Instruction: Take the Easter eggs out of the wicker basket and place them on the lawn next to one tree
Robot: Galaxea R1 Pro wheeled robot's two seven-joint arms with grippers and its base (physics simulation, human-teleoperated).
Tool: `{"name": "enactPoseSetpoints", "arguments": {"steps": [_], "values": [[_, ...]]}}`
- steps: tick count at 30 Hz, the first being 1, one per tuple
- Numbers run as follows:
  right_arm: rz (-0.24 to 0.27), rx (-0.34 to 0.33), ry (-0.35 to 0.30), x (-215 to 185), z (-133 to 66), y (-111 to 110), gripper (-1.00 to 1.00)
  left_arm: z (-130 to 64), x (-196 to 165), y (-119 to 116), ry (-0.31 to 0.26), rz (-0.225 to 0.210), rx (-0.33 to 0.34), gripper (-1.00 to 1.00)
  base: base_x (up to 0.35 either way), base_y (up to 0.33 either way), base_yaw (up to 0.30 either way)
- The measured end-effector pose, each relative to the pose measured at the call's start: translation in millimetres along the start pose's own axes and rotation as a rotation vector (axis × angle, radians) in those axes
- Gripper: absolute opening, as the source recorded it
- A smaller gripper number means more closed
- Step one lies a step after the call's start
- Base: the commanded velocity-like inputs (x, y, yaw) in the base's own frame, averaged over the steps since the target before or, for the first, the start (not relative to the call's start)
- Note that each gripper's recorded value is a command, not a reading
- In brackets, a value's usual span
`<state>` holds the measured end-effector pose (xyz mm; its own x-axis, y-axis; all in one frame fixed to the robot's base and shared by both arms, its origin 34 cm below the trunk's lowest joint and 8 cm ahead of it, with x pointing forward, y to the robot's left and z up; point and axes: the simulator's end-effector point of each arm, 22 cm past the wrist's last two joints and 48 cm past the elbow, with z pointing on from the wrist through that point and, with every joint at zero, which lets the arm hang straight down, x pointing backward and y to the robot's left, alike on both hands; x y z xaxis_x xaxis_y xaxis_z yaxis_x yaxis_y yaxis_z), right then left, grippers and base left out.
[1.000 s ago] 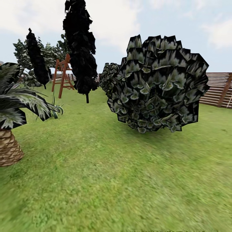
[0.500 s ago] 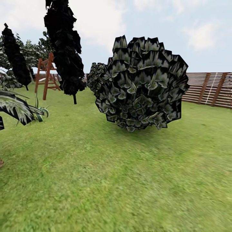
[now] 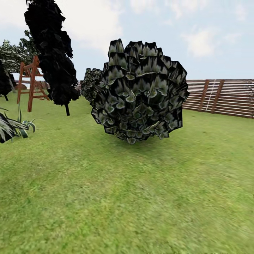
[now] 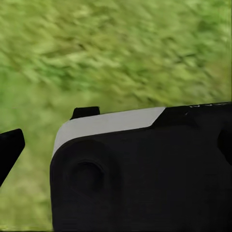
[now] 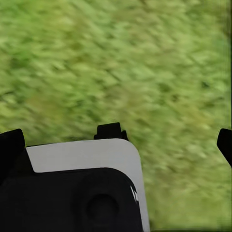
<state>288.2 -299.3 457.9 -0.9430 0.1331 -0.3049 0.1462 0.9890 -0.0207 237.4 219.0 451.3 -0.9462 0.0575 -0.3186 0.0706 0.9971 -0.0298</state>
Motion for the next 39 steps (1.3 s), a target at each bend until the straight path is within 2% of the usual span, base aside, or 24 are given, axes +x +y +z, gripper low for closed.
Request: {"name": "enactPoseSetpoints", "arguments": {"steps": [11, 26, 30, 39], "values": [[-0.003, -0.001, 0.003, 2, 0.0, 0, 1.00, -1.3, 11, -7, 0.025, -0.001, 0.011, 1.00, 0.000, 0.000, -0.229], [-0.023, -0.011, 0.009, 5, -0.2, 7, 1.00, -1.4, 11, -8, 0.026, 0.005, 0.015, 1.00, 0.000, 0.000, -0.230], [-0.025, -0.009, 0.034, 16, -0.6, 6, 1.00, -1.4, 11, -8, 0.026, 0.005, 0.015, 1.00, 0.000, 0.000, -0.231], [-0.026, -0.007, 0.042, 19, -0.8, 5, 1.00, -1.4, 11, -9, 0.025, 0.005, 0.016, 1.00, 0.000, 0.000, -0.208]]}}
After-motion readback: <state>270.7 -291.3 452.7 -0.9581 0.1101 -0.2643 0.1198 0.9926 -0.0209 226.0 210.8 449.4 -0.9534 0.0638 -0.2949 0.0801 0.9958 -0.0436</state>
